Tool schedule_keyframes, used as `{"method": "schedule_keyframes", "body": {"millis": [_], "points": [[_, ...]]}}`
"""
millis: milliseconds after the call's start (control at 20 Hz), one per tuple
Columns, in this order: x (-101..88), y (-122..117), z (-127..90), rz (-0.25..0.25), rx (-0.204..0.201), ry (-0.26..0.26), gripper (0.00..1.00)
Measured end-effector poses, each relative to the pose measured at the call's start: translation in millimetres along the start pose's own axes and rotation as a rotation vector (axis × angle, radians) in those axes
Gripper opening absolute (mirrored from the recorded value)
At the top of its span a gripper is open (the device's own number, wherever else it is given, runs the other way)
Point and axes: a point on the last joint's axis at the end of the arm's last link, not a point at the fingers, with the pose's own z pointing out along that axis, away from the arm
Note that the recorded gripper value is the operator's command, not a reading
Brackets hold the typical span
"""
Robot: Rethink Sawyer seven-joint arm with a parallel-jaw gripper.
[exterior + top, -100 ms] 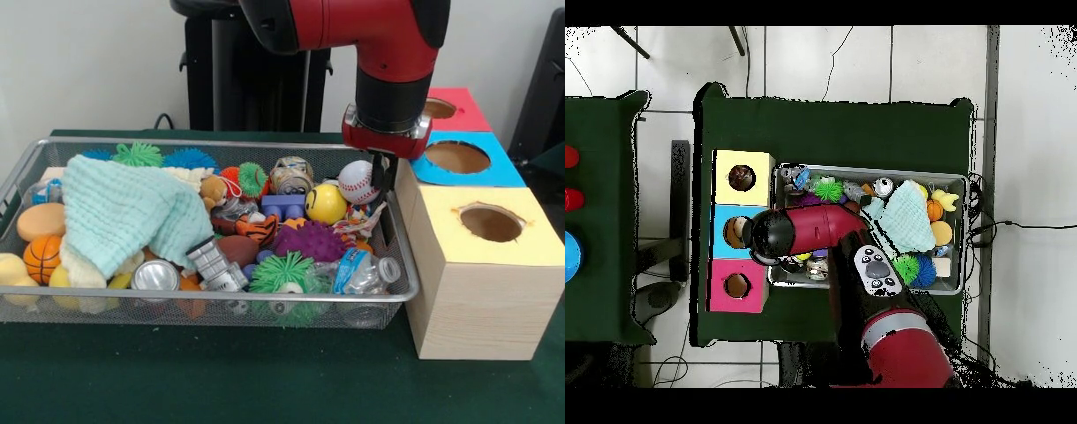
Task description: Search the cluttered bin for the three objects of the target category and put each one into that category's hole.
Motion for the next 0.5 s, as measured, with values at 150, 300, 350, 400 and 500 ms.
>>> {"method": "schedule_keyframes", "body": {"millis": [150, 300, 350, 400, 500], "points": [[0.2, 0.0, 0.1, 0.000, 0.003, -0.005, 0.00], [1.2, 0.7, -0.2, -0.003, 0.015, -0.024, 0.00], [2.2, 1.5, -0.5, -0.004, 0.027, -0.042, 0.00], [3.0, 2.4, -0.9, -0.005, 0.036, -0.057, 0.00], [4.6, 4.5, -1.9, -0.001, 0.060, -0.100, 0.00]]}}
